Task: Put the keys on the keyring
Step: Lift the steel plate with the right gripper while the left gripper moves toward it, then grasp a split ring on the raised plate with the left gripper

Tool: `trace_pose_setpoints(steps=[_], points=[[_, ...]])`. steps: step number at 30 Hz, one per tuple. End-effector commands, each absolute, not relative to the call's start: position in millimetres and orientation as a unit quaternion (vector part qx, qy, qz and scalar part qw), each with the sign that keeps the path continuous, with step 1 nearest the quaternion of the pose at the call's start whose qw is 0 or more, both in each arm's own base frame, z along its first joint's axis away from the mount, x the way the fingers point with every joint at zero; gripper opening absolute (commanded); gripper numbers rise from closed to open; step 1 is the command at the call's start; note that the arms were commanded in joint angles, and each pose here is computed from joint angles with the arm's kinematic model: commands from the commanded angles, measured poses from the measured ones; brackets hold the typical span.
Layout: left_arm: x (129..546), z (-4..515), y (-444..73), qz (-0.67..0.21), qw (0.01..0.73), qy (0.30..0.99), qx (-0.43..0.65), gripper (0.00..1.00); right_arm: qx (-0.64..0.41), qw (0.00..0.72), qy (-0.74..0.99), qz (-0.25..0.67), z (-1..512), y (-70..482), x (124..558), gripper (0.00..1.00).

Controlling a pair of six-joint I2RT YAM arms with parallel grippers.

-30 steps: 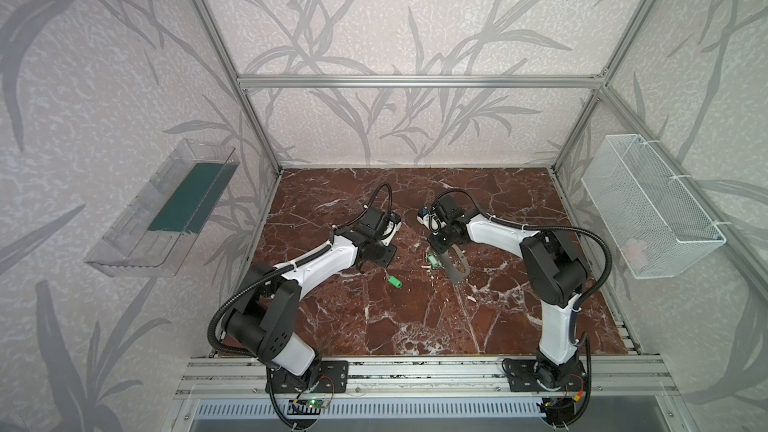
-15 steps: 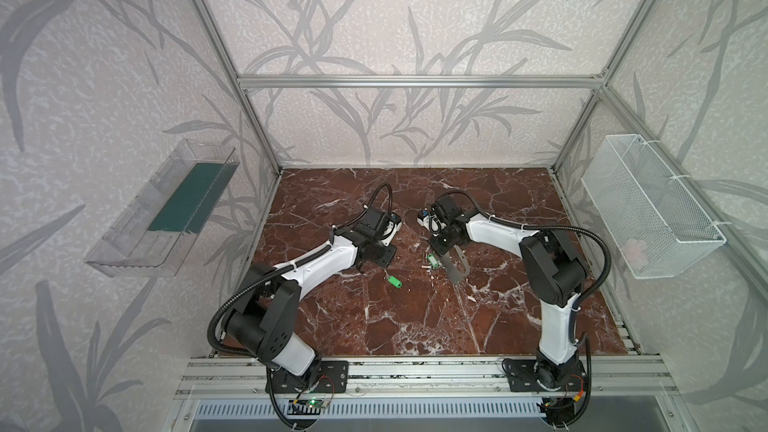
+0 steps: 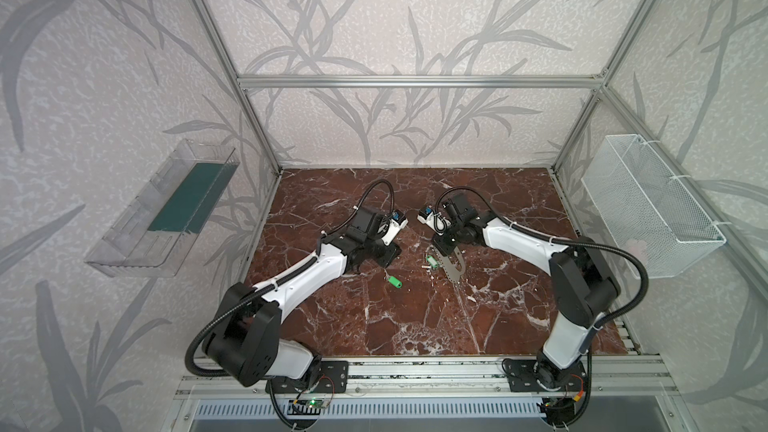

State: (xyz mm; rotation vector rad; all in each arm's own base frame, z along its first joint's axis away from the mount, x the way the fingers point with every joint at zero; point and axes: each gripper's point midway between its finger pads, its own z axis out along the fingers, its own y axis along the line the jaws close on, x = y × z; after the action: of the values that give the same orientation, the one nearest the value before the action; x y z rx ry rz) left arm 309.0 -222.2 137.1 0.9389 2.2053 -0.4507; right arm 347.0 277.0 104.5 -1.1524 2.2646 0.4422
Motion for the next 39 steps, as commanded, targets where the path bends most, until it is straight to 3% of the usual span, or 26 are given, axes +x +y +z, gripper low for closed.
trace_pose_setpoints(steps=[1, 10, 22, 39], points=[[305, 179, -240, -0.208, 0.435, 0.771, 0.416, 0.43, -0.462, 0.346, 0.788, 0.213, 149, 288, 334, 0.0], [277, 241, -259, -0.203, 0.526, 0.652, 0.507, 0.42, -0.491, 0.488, 0.663, 0.286, 226, 288, 286, 0.0], [255, 271, -291, -0.164, 0.538, 0.578, 0.592, 0.4, -0.539, 0.543, 0.571, 0.297, 270, 281, 246, 0.0], [238, 280, -310, -0.173, 0.525, 0.538, 0.636, 0.29, -0.571, 0.57, 0.513, 0.294, 285, 276, 220, 0.0]])
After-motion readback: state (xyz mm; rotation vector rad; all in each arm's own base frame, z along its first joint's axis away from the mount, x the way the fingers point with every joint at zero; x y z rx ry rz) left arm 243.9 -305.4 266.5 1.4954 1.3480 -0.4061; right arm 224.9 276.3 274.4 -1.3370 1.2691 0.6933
